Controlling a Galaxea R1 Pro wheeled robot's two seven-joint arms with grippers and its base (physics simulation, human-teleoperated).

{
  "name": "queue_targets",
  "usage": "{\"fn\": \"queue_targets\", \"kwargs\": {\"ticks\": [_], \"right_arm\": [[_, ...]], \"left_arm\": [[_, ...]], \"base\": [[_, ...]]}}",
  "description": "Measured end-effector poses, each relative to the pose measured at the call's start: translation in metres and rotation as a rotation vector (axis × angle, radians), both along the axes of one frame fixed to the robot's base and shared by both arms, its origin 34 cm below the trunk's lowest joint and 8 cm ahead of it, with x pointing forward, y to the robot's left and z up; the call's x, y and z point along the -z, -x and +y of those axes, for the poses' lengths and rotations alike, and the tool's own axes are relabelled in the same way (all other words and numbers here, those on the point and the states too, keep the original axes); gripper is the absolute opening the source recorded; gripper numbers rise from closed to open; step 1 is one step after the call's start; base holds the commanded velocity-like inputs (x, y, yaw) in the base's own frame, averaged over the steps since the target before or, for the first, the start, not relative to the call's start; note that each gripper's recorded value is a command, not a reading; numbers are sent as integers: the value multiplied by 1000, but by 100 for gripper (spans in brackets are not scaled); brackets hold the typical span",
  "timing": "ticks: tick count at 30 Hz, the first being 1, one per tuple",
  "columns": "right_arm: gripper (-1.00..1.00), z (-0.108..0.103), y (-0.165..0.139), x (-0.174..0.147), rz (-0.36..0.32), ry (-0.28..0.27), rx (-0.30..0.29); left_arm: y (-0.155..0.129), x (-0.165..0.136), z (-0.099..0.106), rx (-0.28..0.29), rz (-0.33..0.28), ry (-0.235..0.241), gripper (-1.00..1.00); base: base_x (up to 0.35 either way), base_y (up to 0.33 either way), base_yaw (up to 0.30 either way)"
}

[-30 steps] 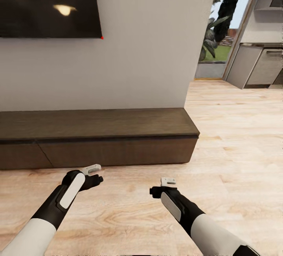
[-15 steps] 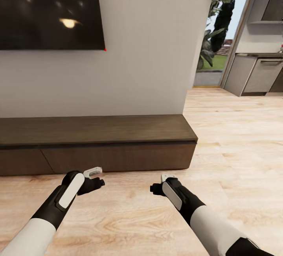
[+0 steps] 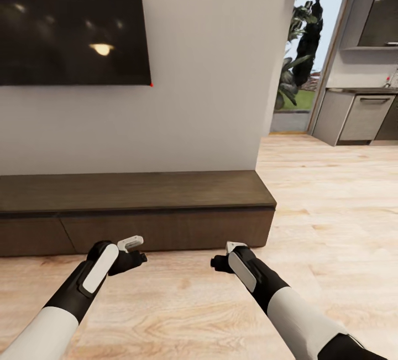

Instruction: Place each of the two pumpkins and all three candles from the living room inside a cabinet in the living room (use any cabinet), then make sure every cabinet is closed, and position the cauldron so it is next to a table in the living room.

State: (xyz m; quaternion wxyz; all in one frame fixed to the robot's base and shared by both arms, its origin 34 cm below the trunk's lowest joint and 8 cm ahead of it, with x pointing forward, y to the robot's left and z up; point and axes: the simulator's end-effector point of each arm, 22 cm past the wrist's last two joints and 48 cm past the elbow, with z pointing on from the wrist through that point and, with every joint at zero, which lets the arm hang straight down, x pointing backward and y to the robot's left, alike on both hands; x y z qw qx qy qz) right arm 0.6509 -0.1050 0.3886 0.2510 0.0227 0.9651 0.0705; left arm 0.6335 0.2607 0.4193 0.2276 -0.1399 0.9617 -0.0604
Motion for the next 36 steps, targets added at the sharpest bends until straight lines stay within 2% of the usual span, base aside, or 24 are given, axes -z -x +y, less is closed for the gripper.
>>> {"fn": "queue_targets", "kwargs": {"ticks": [10,15,18,23,36], "right_arm": [[100,-1,4,-18,6,-8,-16],[100,25,8,-32,11,-141,-33],[100,29,11,-35,11,-171,-32],[100,30,10,-42,-3,-176,-32],[100,30,6,-59,15,-178,-28]], "left_arm": [[2,-14,6,-9,-14,-6,100],[1,-24,3,-7,-32,0,100],[3,-26,4,-6,-31,-4,100],[23,2,11,-20,49,-19,100],[24,-8,10,-19,82,-21,100]], "base": [[-83,0,0],[-152,0,0],[-22,0,0],[-4,0,0],[0,0,0]]}}
